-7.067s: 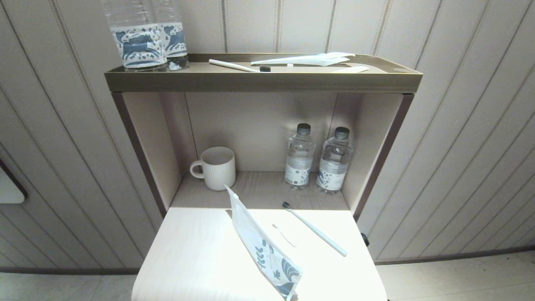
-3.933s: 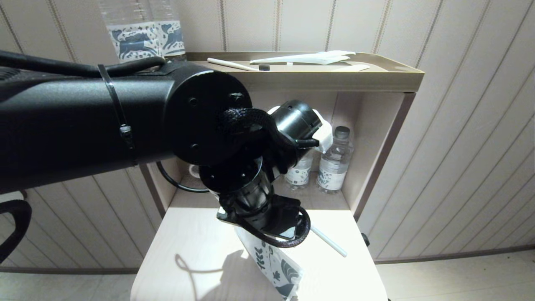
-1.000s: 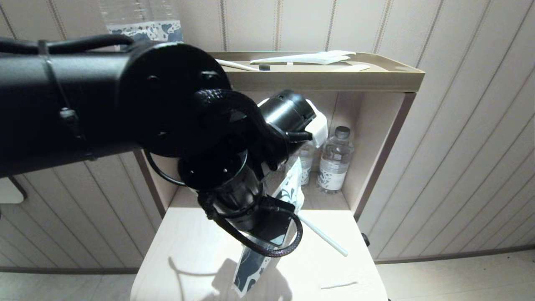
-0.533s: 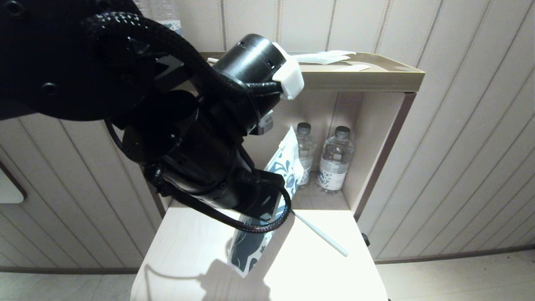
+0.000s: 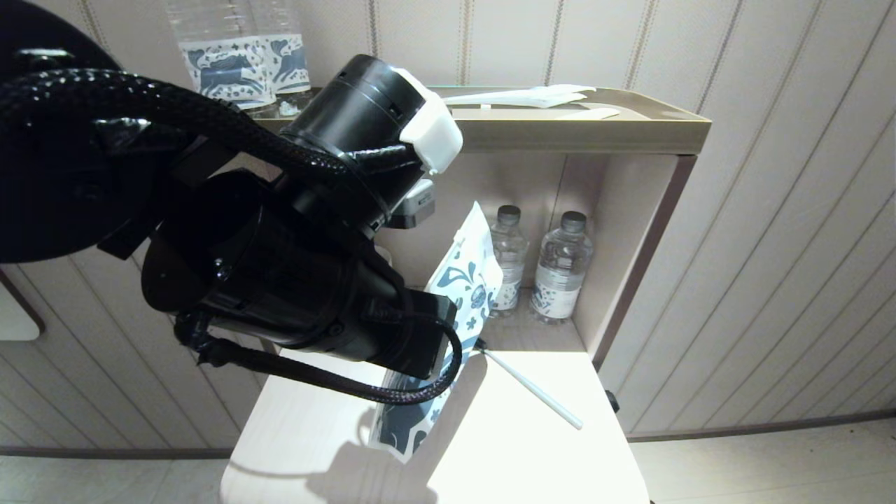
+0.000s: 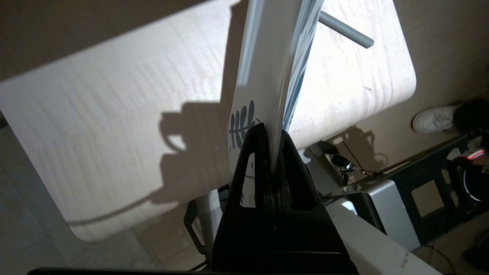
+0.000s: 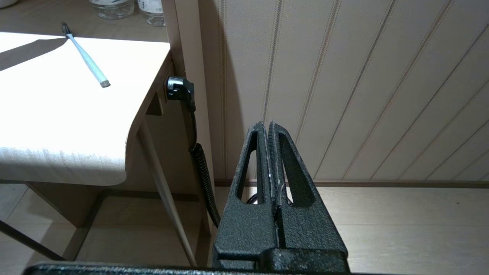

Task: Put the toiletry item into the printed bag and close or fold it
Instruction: Hand it to the other hand

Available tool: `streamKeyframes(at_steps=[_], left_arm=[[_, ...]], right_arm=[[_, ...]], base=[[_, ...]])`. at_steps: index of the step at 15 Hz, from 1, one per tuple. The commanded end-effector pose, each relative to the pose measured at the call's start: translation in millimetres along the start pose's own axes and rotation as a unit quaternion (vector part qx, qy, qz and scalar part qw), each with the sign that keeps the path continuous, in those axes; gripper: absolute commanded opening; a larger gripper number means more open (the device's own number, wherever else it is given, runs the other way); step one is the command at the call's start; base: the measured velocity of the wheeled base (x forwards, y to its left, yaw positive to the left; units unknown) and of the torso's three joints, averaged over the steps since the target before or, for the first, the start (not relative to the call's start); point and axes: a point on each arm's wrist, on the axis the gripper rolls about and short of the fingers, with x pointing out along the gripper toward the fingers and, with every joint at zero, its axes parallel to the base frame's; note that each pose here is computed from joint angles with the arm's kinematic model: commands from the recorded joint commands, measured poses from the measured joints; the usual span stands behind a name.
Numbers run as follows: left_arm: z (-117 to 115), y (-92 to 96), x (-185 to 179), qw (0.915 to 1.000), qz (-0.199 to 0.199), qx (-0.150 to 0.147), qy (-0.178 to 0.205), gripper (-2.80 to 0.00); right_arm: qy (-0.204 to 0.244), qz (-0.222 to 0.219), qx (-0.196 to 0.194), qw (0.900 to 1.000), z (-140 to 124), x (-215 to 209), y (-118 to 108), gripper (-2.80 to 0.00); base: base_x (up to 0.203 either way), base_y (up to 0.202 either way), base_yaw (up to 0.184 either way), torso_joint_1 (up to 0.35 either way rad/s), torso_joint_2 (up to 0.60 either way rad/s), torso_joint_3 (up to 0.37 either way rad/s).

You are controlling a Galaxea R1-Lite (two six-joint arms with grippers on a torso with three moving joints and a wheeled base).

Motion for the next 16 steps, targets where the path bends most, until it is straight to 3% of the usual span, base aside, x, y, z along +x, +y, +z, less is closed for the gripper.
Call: streamKeyframes(at_steps=[1,6,9,13,16], left_arm=[[-2,2.3,-6,1.0000,-0.001,-0.002,-0.003,-2.80],[-2,2.1,-6,0.9999,-0.007,0.010,-0.006,-2.80],[-4,2.7,-18,0.9976,-0.064,0.028,-0.001,-2.80],[-20,9.0,-30,0.9873,-0.135,0.082,0.014,-2.80],[-38,13.2,-19,0.9737,-0.172,0.149,-0.009,-2.80]], right_arm=[[0.000,0.000,0.000,1.000,0,0,0,-2.80],[0.000,0.000,0.000,1.000,0,0,0,-2.80],[0.010,0.001,0.000,1.000,-1,0,0,-2.80],[0.033,0.002,-0.002,0.999,-1,-3,0,-2.80],[0.033,0.002,-0.002,0.999,-1,-3,0,-2.80]], base=[[0.000,0.000,0.000,0.000,0.00,0.000],[0.000,0.000,0.000,0.000,0.00,0.000],[0.000,0.000,0.000,0.000,0.00,0.000],[0.000,0.000,0.000,0.000,0.00,0.000],[0.000,0.000,0.000,0.000,0.00,0.000]])
